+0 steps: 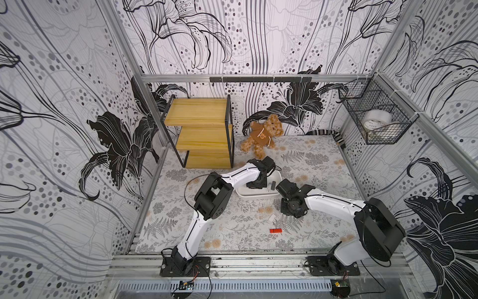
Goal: Put the usb flash drive into the storage box
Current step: Place the USB flash in the storage box.
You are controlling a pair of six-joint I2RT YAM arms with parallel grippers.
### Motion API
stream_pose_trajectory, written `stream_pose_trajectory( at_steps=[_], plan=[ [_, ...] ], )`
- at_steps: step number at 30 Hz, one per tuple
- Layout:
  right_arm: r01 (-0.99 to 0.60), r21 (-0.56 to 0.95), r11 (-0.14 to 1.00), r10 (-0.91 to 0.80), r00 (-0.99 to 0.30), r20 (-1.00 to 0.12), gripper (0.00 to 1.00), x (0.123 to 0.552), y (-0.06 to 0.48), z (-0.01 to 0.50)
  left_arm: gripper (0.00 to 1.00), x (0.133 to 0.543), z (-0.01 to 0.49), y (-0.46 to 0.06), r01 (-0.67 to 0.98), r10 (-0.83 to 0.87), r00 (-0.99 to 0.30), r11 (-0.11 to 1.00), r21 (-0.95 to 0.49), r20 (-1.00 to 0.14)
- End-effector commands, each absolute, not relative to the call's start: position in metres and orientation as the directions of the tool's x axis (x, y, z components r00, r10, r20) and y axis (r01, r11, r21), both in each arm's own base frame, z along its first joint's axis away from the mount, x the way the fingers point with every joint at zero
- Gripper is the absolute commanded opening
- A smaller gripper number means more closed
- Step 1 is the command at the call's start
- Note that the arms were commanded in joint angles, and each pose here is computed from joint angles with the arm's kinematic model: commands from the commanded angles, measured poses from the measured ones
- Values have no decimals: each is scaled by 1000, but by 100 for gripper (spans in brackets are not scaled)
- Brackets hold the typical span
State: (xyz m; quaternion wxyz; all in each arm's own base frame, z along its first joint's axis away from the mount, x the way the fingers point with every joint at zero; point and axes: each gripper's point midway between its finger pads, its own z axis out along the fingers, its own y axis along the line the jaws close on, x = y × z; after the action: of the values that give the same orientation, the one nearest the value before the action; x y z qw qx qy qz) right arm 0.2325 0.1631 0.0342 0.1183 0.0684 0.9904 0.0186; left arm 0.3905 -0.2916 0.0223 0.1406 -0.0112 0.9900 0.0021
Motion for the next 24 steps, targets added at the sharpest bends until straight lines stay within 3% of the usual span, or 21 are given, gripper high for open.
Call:
stream_pose_trajectory(
  at_steps=[1, 14, 20, 24],
  plan=[
    [126, 12, 992, 125, -965, -230, 0, 226, 153, 36, 0, 399, 16, -298, -5, -7, -961, 1000, -9, -278],
    [137, -4, 991, 131, -955, -264, 0, 230, 147, 47, 2, 407, 21, -322, 23, 7, -959, 998, -52, -283],
    [151, -36, 988, 132, -938, -321, 0, 240, 140, 76, 34, 412, 60, -320, 14, -21, -935, 995, -98, -354],
    [153, -35, 988, 129, -918, -374, 0, 249, 139, 102, 47, 418, 94, -324, 19, -47, -913, 987, -159, -404]
  ],
)
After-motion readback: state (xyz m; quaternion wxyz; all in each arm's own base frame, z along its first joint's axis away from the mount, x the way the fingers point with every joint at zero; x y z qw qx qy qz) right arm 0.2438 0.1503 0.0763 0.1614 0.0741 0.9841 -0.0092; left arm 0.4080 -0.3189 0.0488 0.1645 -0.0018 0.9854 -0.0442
